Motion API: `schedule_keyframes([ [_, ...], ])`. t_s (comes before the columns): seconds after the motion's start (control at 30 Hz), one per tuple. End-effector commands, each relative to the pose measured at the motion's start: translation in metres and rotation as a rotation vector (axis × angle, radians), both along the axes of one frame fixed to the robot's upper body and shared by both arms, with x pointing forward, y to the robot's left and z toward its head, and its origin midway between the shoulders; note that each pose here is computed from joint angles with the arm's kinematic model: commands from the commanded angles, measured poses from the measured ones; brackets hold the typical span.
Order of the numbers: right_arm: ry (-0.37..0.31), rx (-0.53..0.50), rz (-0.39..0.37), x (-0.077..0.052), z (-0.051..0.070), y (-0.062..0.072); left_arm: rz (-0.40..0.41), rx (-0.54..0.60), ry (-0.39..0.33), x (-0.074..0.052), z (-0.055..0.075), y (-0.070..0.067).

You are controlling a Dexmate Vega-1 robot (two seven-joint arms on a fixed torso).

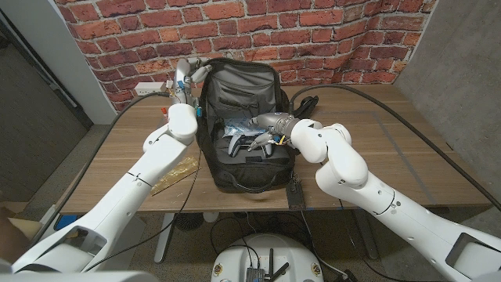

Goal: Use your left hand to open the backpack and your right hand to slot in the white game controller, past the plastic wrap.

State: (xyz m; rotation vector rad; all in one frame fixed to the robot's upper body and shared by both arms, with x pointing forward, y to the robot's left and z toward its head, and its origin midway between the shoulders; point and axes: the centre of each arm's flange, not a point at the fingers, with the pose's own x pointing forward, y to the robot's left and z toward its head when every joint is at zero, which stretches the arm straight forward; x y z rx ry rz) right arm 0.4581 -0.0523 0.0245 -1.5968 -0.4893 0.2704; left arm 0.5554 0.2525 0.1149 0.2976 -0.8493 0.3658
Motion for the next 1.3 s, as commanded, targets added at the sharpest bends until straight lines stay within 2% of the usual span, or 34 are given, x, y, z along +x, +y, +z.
schedule_keyframes([
  [0.03, -0.005, 0.027, 0.004, -0.016, -0.002, -0.016, 0.000, 0.003, 0.009, 0.000, 0.001, -0.003],
  [0.43, -0.007, 0.055, -0.002, -0.029, -0.003, -0.030, 0.000, -0.006, 0.007, -0.002, 0.000, -0.008],
  [0.83, -0.010, 0.069, 0.014, -0.044, -0.003, -0.050, -0.004, -0.006, 0.027, 0.000, -0.004, -0.016],
  [1.3, 0.036, 0.119, 0.004, -0.050, -0.003, -0.074, -0.009, 0.004, 0.048, -0.001, -0.008, -0.023],
])
